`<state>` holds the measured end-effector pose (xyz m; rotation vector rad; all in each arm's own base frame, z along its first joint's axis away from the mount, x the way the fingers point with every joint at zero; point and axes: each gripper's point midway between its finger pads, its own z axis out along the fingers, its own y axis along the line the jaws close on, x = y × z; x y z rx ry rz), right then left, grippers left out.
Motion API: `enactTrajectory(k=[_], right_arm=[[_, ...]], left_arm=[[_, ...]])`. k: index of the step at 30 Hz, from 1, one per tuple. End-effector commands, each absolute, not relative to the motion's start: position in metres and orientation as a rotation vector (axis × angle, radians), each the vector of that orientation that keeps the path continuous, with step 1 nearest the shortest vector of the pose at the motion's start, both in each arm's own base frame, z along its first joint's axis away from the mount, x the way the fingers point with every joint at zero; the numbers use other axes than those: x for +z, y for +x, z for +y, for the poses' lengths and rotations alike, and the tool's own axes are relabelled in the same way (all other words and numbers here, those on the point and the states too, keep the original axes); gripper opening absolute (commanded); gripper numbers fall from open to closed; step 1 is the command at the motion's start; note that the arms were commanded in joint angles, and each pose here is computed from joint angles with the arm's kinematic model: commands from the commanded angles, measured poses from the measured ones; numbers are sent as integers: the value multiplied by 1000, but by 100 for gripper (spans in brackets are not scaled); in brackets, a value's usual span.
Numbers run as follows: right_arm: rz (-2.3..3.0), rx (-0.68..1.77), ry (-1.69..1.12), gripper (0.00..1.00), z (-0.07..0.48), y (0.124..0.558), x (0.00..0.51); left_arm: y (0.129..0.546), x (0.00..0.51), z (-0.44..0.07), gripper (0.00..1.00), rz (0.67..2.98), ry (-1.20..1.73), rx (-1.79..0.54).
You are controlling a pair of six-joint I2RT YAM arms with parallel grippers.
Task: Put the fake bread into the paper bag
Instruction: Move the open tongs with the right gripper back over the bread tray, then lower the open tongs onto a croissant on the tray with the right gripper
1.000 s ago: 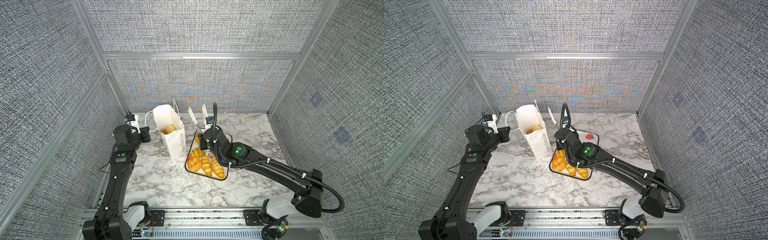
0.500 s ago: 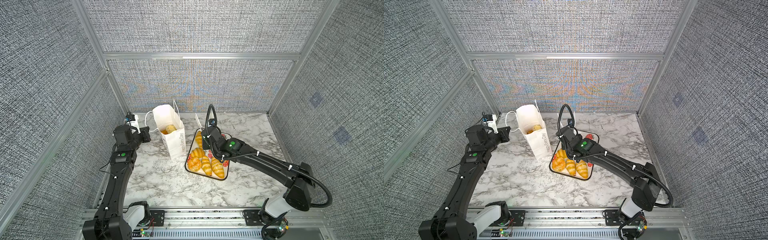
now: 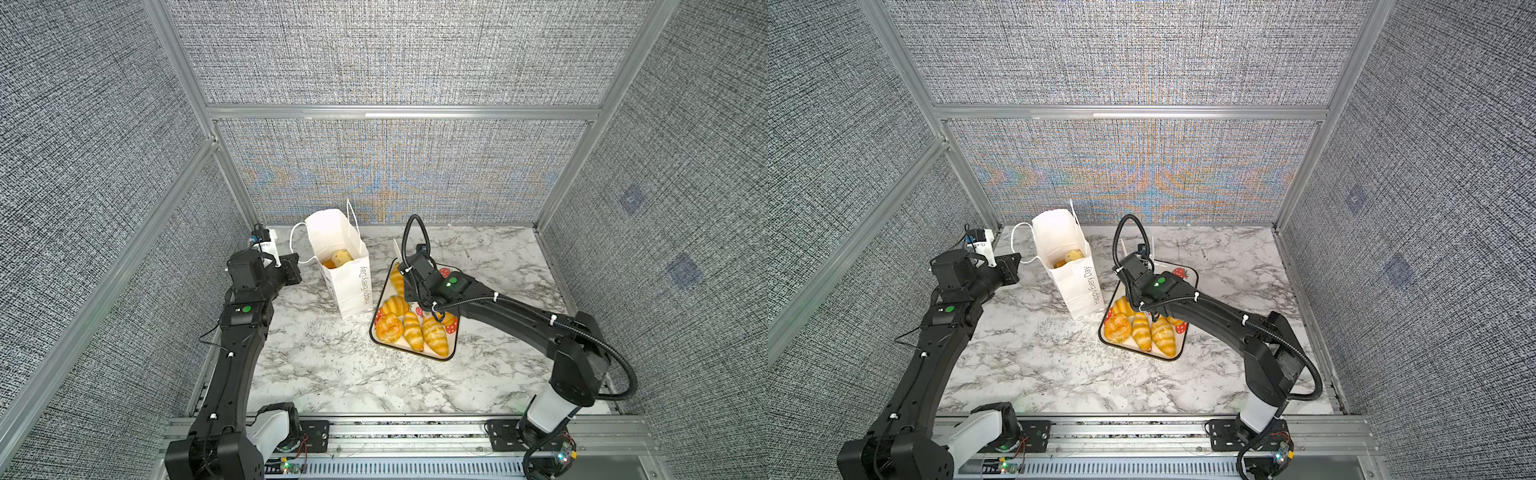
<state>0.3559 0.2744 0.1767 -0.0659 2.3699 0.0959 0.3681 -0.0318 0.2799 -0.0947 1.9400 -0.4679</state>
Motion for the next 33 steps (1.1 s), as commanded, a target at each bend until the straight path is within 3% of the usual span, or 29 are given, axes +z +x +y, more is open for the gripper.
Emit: enactTrajectory(k=[1, 33], right_arm=[[2405, 125, -34, 58, 276, 356, 167], [2618, 277, 45, 61, 282, 352, 91]], left_arm=[[369, 284, -33, 0, 1923, -82, -478], [369, 284, -33, 0, 1922, -81, -475]])
